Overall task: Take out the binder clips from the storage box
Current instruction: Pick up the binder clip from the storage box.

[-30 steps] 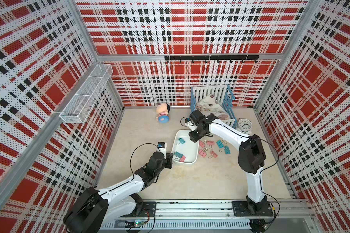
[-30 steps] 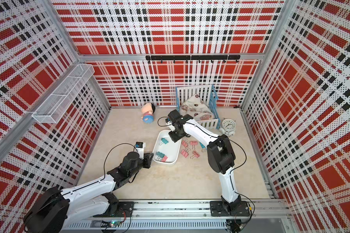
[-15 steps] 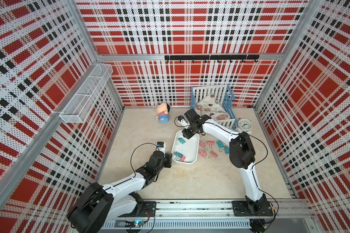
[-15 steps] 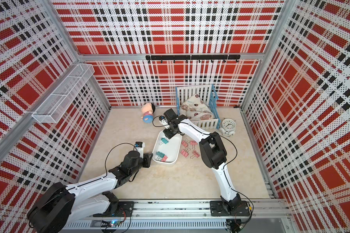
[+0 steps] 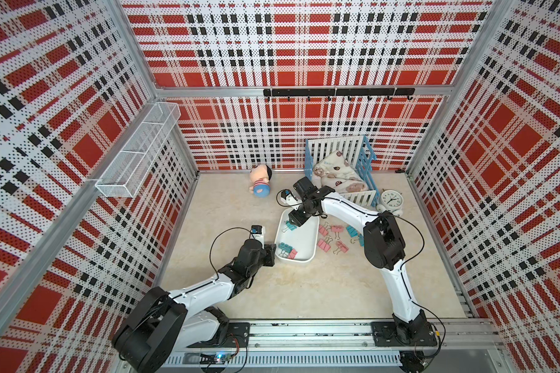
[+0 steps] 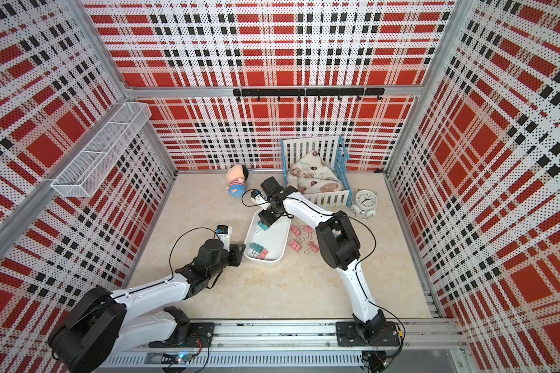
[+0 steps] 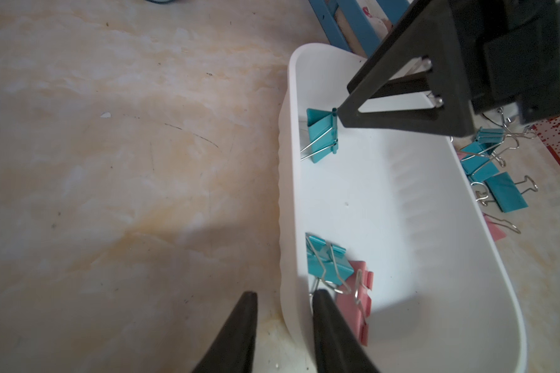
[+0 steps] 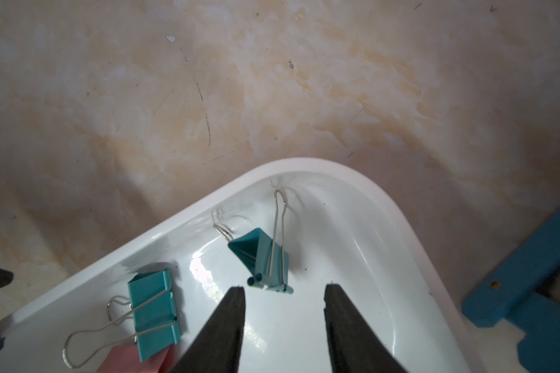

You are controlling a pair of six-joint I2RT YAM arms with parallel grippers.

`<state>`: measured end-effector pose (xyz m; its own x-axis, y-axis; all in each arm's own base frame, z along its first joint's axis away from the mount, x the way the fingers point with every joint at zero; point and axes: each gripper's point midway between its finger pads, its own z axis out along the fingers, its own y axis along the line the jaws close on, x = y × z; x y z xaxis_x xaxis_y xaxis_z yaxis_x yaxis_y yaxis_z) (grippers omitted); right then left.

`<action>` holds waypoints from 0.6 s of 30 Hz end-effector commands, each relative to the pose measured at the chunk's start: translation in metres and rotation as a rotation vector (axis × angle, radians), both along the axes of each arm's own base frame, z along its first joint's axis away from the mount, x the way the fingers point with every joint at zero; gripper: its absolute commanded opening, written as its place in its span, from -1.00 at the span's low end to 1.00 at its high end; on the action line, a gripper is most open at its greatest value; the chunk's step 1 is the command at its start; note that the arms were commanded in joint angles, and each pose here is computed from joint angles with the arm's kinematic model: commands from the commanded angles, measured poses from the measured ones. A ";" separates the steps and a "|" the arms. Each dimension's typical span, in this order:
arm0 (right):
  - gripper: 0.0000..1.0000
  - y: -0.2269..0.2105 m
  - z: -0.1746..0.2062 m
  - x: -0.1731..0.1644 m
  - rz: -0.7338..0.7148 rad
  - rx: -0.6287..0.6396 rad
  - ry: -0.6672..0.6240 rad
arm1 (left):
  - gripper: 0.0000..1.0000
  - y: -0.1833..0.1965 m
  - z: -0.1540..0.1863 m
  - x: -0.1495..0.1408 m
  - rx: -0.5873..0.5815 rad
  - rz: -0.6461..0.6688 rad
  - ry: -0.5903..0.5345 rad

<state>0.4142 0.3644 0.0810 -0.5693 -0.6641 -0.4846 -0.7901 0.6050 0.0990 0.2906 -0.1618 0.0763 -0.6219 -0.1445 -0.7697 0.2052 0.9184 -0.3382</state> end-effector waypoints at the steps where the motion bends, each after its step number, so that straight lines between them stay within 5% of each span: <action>1: -0.06 0.012 -0.005 -0.001 0.033 0.016 0.001 | -0.27 -0.006 0.010 0.010 -0.013 -0.015 -0.026; 9: -0.09 0.018 -0.009 -0.002 0.057 0.025 0.005 | -0.29 -0.010 0.010 0.012 -0.020 -0.021 -0.019; 18: -0.40 0.023 -0.012 -0.004 0.083 0.048 0.016 | -0.29 -0.012 0.007 0.013 -0.023 -0.027 -0.007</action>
<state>0.4134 0.3774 0.0759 -0.5417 -0.6753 -0.5004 -0.8168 0.5635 0.1238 0.2957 -0.1698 0.0730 -0.6389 -0.1356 -0.7572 0.2172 0.9125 -0.3467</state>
